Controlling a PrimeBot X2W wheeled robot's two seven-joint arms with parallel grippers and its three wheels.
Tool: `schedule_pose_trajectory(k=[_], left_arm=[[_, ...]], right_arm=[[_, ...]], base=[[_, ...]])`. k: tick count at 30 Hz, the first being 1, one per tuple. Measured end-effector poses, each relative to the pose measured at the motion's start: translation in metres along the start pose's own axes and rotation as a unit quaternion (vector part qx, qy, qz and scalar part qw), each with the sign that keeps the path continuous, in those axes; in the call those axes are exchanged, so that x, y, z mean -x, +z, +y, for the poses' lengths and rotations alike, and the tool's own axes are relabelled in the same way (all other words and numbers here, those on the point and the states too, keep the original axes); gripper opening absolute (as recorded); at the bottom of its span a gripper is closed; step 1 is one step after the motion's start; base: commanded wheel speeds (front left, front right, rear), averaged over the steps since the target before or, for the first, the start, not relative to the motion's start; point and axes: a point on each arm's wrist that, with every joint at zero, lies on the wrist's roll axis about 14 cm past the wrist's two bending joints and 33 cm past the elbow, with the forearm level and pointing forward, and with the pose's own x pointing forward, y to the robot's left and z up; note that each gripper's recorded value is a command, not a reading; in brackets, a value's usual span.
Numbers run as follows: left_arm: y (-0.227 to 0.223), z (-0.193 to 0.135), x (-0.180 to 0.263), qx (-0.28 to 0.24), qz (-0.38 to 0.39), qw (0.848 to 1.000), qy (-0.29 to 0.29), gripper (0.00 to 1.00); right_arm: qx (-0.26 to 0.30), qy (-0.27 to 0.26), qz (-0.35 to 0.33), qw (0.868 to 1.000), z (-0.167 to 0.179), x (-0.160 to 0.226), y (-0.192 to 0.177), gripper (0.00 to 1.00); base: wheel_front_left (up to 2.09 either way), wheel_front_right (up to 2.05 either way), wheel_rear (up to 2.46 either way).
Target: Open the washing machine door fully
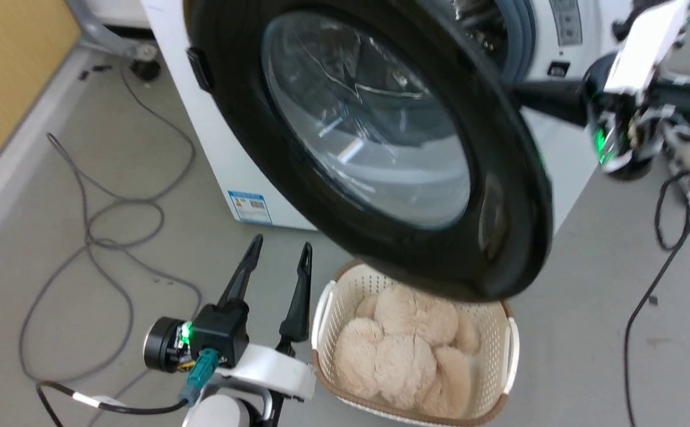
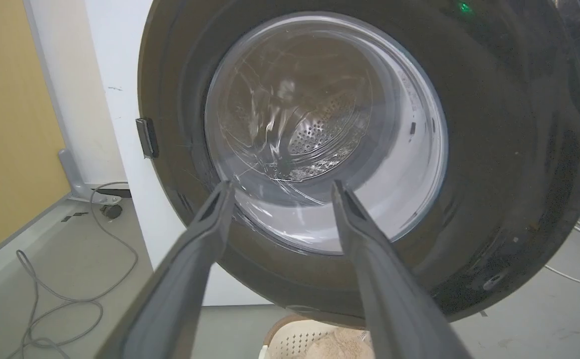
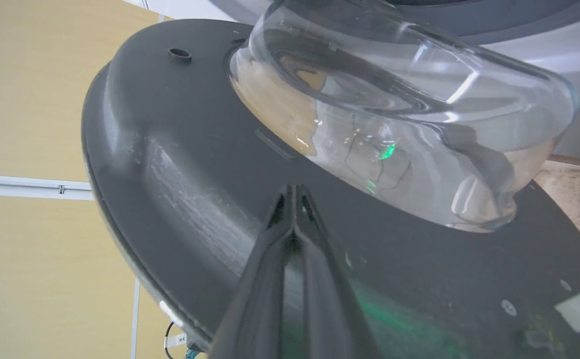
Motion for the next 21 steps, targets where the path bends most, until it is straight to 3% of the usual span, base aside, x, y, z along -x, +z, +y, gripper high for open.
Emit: schedule_pose_trajectory(k=[21], left_arm=[[0.000,0.006,0.034,-0.015,0.008,1.000,0.004,1.00]], right_arm=[[-0.023,0.083,0.092,0.992,0.019,-0.022,-0.108,0.00]], base=[[0.00,0.00,0.00]])
